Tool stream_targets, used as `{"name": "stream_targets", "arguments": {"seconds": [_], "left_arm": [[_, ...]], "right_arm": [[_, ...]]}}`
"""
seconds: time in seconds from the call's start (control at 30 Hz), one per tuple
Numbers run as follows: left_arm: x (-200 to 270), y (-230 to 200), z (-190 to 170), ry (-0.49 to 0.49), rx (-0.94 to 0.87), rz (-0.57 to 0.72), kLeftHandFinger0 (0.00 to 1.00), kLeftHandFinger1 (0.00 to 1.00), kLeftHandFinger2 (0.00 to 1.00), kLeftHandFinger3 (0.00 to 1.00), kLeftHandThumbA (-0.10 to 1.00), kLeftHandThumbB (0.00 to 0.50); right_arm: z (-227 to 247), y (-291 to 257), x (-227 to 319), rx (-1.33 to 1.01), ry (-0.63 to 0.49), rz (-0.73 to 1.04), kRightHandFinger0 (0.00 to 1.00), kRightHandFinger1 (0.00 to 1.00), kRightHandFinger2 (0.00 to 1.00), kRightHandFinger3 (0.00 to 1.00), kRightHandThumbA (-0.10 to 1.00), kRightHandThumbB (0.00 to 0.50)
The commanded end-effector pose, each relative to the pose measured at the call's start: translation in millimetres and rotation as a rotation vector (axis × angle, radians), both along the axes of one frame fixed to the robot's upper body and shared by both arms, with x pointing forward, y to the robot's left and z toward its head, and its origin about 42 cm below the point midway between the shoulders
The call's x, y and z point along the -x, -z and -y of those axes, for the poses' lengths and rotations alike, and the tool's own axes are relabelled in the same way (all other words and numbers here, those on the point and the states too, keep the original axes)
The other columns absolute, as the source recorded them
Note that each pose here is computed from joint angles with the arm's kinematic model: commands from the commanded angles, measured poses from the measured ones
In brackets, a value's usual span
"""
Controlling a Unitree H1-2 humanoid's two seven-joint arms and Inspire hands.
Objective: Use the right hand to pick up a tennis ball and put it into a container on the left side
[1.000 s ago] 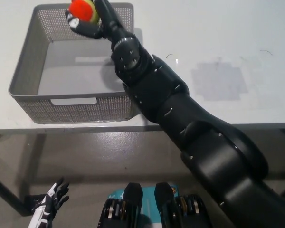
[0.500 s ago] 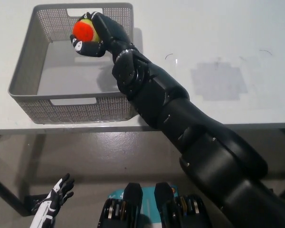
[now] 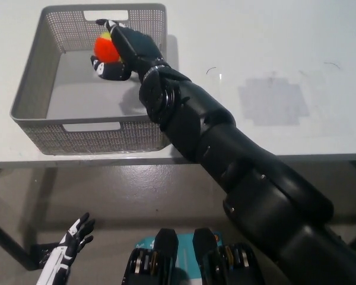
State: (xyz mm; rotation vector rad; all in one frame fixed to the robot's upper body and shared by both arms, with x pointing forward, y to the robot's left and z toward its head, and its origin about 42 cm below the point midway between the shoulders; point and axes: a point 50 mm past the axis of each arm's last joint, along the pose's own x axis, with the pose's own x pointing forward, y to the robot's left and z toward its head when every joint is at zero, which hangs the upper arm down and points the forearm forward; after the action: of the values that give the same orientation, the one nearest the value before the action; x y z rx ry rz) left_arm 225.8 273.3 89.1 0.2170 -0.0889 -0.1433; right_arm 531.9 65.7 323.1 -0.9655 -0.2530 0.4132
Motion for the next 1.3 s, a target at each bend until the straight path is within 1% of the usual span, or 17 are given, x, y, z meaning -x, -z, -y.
{"name": "stream_targets", "arguments": {"seconds": [0.0, 0.03, 0.07, 0.2, 0.37, 0.47, 0.5, 0.6, 0.7, 0.83, 0.87, 0.97, 1.0, 1.03, 1.07, 1.13, 1.27], "left_arm": [[-5.0, -12.5, -2.2, 0.022, -0.035, 0.043, 1.00, 1.00, 1.00, 1.00, 1.00, 0.302], [-4.9, -12.5, -2.2, 0.022, -0.035, 0.042, 1.00, 1.00, 1.00, 1.00, 1.00, 0.304], [-5.2, -11.9, -1.8, 0.026, -0.028, 0.045, 1.00, 1.00, 1.00, 1.00, 1.00, 0.302], [-6.0, -12.7, -2.2, 0.027, -0.034, 0.044, 1.00, 1.00, 1.00, 1.00, 1.00, 0.318], [-6.5, -12.7, -2.3, 0.028, -0.037, 0.049, 1.00, 1.00, 1.00, 1.00, 1.00, 0.321], [-7.5, -12.9, -2.4, 0.024, -0.039, 0.049, 1.00, 1.00, 1.00, 1.00, 1.00, 0.338], [-8.2, -13.0, -2.2, 0.023, -0.040, 0.052, 1.00, 1.00, 1.00, 1.00, 1.00, 0.336], [-9.1, -12.5, -2.0, 0.015, -0.047, 0.048, 1.00, 1.00, 1.00, 1.00, 1.00, 0.359], [-8.1, -11.9, -2.5, 0.018, -0.050, 0.042, 1.00, 1.00, 1.00, 1.00, 1.00, 0.358], [-6.9, -10.0, -3.0, 0.015, -0.048, 0.047, 1.00, 1.00, 1.00, 1.00, 1.00, 0.349], [-7.5, -10.1, -2.5, 0.020, -0.040, 0.052, 1.00, 1.00, 1.00, 1.00, 1.00, 0.338], [-5.6, -8.8, -3.4, 0.020, -0.043, 0.041, 1.00, 1.00, 1.00, 1.00, 1.00, 0.345], [-5.6, -8.2, -4.1, 0.018, -0.043, 0.041, 1.00, 1.00, 1.00, 1.00, 1.00, 0.348], [-1.2, -6.0, -5.7, 0.016, -0.045, 0.035, 1.00, 1.00, 1.00, 1.00, 1.00, 0.352], [-1.5, -6.1, -6.0, 0.016, -0.050, 0.038, 1.00, 1.00, 1.00, 1.00, 1.00, 0.351], [1.3, -4.5, -8.6, 0.018, -0.054, 0.031, 1.00, 1.00, 1.00, 1.00, 1.00, 0.349], [4.5, -0.2, -9.3, 0.013, -0.048, 0.023, 1.00, 1.00, 1.00, 1.00, 1.00, 0.351]], "right_arm": [[-16.6, -42.4, 0.3, 0.071, -0.032, 0.011, 1.00, 1.00, 1.00, 1.00, 0.84, 0.499], [-16.6, -42.5, 0.3, 0.071, -0.032, 0.011, 1.00, 1.00, 1.00, 1.00, 0.87, 0.500], [-16.4, -43.0, 0.2, 0.067, -0.034, 0.019, 1.00, 1.00, 1.00, 1.00, 1.00, 0.500], [-14.8, -47.7, -0.9, 0.039, -0.041, 0.035, 1.00, 1.00, 1.00, 1.00, 1.00, 0.500], [-13.1, -56.0, -2.4, 0.014, -0.046, 0.055, 1.00, 1.00, 1.00, 1.00, 1.00, 0.500], [-12.8, -60.6, -2.9, 0.004, -0.052, 0.067, 1.00, 1.00, 1.00, 1.00, 1.00, 0.500], [-12.3, -62.5, -3.1, -0.010, -0.056, 0.074, 1.00, 1.00, 1.00, 1.00, 1.00, 0.500], [-11.1, -69.4, -3.9, -0.032, -0.057, 0.100, 1.00, 1.00, 1.00, 1.00, 1.00, 0.500], [-8.6, -81.0, -5.4, -0.070, -0.058, 0.129, 1.00, 1.00, 1.00, 1.00, 1.00, 0.491], [-0.9, -103.5, -8.6, -0.179, -0.078, 0.160, 1.00, 1.00, 1.00, 1.00, 1.00, 0.500], [3.3, -113.5, -9.9, -0.214, -0.084, 0.182, 1.00, 1.00, 1.00, 1.00, 1.00, 0.500], [12.5, -131.8, -11.9, -0.256, -0.084, 0.231, 1.00, 1.00, 1.00, 1.00, 1.00, 0.500], [20.2, -143.1, -13.0, -0.322, -0.094, 0.241, 1.00, 1.00, 1.00, 1.00, 1.00, 0.500], [27.2, -149.5, -12.6, -0.380, -0.099, 0.245, 1.00, 1.00, 1.00, 1.00, 1.00, 0.496], [37.9, -159.2, -11.7, -0.435, -0.109, 0.264, 1.00, 1.00, 1.00, 1.00, 1.00, 0.474], [57.8, -168.6, -8.5, -0.496, -0.117, 0.306, 1.00, 1.00, 1.00, 1.00, 1.00, 0.468], [98.1, -181.3, 5.4, -0.608, -0.132, 0.347, 1.00, 1.00, 1.00, 1.00, 1.00, 0.490]]}}
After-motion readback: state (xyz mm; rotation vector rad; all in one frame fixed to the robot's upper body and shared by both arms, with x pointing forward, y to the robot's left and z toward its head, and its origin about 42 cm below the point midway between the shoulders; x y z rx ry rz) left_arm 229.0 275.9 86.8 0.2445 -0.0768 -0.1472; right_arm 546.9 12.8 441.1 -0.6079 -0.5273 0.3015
